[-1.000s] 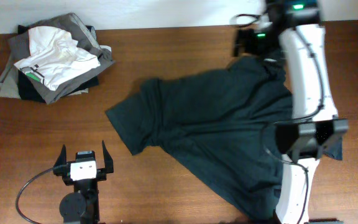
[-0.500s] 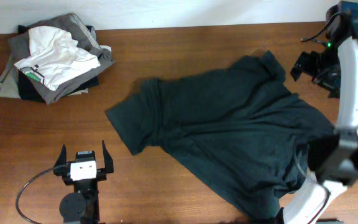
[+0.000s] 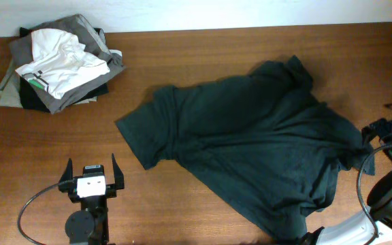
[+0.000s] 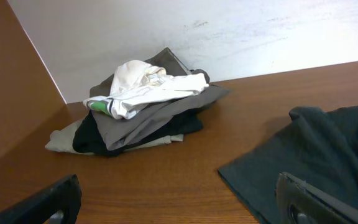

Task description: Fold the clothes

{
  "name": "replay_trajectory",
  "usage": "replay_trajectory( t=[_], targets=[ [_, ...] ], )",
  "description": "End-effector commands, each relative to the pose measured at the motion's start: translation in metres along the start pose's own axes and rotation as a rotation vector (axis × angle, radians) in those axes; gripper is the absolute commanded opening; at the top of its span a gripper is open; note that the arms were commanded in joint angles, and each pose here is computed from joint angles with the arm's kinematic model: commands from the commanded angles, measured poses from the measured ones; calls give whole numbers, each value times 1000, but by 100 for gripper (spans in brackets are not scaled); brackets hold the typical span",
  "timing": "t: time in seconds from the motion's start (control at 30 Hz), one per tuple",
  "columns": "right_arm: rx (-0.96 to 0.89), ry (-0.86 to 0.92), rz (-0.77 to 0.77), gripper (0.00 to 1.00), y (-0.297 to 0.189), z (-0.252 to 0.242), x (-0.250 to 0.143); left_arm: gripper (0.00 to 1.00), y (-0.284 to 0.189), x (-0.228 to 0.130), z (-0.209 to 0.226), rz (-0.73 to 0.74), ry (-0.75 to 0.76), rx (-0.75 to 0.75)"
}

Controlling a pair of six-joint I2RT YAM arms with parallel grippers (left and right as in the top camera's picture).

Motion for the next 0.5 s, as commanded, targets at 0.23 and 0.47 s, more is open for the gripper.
replay_trajectory(
  t=[0.23, 0.47],
  targets=[
    [189, 13, 125, 99, 81, -5, -9, 99, 0, 0, 0, -1, 15, 2],
    [261, 10, 15, 61, 91, 6, 5, 99, 0, 0, 0, -1, 15, 2]
  ],
)
Point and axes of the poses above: each gripper's point midway between its finger pads, its own y axis out along the fingers, its own z axis along the line the jaws close on, x = y × z, the point moved 9 cm from there along -y, back along the fingers, and after that the axes turned 9 degrees about y, right-handed, at the moved point
